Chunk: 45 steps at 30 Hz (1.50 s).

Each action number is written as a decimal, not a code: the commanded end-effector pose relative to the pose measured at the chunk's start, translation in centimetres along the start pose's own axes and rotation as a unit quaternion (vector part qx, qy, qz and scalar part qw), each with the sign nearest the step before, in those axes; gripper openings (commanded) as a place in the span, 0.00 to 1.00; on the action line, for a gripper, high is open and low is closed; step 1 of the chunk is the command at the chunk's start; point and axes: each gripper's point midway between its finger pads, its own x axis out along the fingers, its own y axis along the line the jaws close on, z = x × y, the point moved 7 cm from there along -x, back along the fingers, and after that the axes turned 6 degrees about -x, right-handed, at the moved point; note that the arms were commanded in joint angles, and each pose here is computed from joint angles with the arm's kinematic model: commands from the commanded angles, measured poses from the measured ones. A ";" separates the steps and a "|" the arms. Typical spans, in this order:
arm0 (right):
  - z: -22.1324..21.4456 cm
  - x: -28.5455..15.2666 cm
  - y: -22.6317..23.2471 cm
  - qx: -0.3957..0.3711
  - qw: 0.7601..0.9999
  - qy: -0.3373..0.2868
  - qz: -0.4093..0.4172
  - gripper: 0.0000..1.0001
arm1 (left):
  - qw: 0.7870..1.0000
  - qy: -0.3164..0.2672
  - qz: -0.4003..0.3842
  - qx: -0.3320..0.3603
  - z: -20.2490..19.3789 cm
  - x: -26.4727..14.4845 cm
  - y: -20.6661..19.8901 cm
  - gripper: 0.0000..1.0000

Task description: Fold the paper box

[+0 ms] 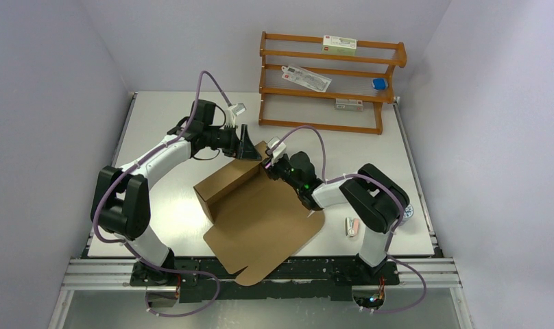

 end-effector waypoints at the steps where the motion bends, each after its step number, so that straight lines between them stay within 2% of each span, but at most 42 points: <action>1: -0.6 0.0 -1.7 -0.001 0.997 0.018 -0.075 0.31 | 0.999 0.024 -0.026 -0.023 -0.9 0.1 -0.4 0.80; 9: -1.0 -0.4 -2.4 0.015 0.993 0.024 -0.117 0.19 | 0.999 0.024 -0.022 -0.027 -1.1 0.2 -0.2 0.80; 17: -1.5 0.4 -2.4 0.036 0.990 0.051 -0.127 0.11 | 0.999 0.025 -0.023 -0.029 -1.1 0.2 -0.2 0.79; 24: -2.2 0.3 -3.6 0.054 0.975 0.078 -0.199 0.08 | 0.999 0.026 -0.031 -0.030 -1.2 0.2 -0.4 0.72; 31: -2.7 0.6 -4.5 0.056 0.962 0.098 -0.248 0.08 | 0.998 0.032 -0.054 -0.032 -1.5 0.4 -0.9 0.70; 36: -3.1 1.1 -4.5 0.064 0.959 0.106 -0.256 0.11 | 0.997 0.039 -0.057 -0.026 -1.7 0.8 -1.3 0.70; 45: -1.8 0.0 -3.4 0.071 0.974 0.096 -0.191 0.34 | 0.999 0.026 0.013 -0.015 -1.3 0.5 -0.4 0.72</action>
